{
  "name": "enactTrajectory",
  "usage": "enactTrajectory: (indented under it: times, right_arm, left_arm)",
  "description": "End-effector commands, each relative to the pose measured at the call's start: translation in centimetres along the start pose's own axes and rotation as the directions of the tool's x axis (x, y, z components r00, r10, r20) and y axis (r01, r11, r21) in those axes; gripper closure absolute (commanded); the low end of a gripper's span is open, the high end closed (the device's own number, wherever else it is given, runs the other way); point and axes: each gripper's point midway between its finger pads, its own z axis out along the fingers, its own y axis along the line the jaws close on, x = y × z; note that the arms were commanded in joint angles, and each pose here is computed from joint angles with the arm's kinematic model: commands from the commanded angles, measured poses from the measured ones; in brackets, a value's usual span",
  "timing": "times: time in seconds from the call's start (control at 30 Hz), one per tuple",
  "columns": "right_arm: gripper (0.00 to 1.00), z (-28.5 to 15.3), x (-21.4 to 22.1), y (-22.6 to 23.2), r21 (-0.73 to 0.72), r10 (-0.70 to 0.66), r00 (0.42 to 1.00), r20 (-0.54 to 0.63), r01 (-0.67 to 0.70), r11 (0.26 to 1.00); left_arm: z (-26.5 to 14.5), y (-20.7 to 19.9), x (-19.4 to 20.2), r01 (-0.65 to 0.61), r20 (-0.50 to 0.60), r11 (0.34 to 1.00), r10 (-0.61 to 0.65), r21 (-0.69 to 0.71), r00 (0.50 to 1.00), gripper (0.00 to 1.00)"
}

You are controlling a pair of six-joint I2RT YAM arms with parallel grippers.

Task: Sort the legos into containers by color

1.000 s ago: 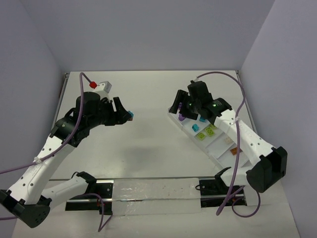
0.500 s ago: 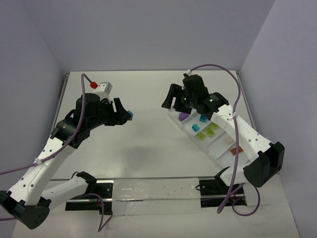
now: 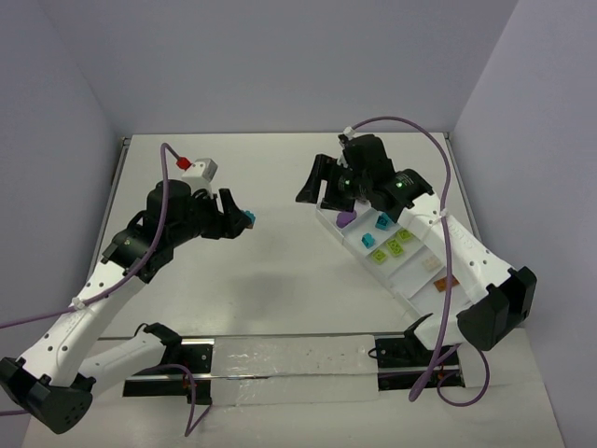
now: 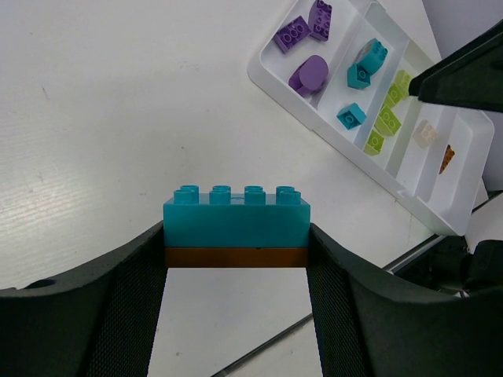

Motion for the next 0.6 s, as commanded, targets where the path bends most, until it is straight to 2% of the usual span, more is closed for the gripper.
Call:
enactTrajectory:
  times: [0.0, 0.07, 0.3, 0.43, 0.57]
  right_arm:
    - [0.19, -0.7, -1.2, 3.3, -0.096, -0.004, 1.0, -0.011, 0.003, 0.995]
    - [0.19, -0.8, -1.7, 3.8, -0.106, 0.001, 1.0, -0.013, -0.002, 0.994]
    - [0.2, 0.4, -0.6, 5.9, -0.214, 0.009, 0.99, -0.14, -0.039, 0.976]
    - [0.21, 0.4, 0.4, 8.3, -0.354, -0.004, 0.974, -0.226, -0.079, 0.932]
    - [0.22, 1.1, 0.8, 9.0, -0.393, -0.019, 0.962, -0.272, -0.093, 0.915]
  left_arm:
    - [0.1, -0.8, -1.7, -0.061, 0.072, 0.997, 0.058, 0.045, 0.996, 1.0]
    - [0.2, -1.0, -1.3, -0.084, 0.058, 0.995, 0.081, 0.058, 0.995, 1.0]
    - [0.9, -0.7, -0.5, -0.13, 0.029, 0.991, 0.129, 0.043, 0.991, 1.0]
    - [1.2, -1.0, -0.3, -0.169, 0.04, 0.983, 0.167, 0.066, 0.985, 1.0]
    - [1.6, -1.2, -0.3, -0.202, 0.053, 0.976, 0.198, 0.075, 0.979, 1.0]
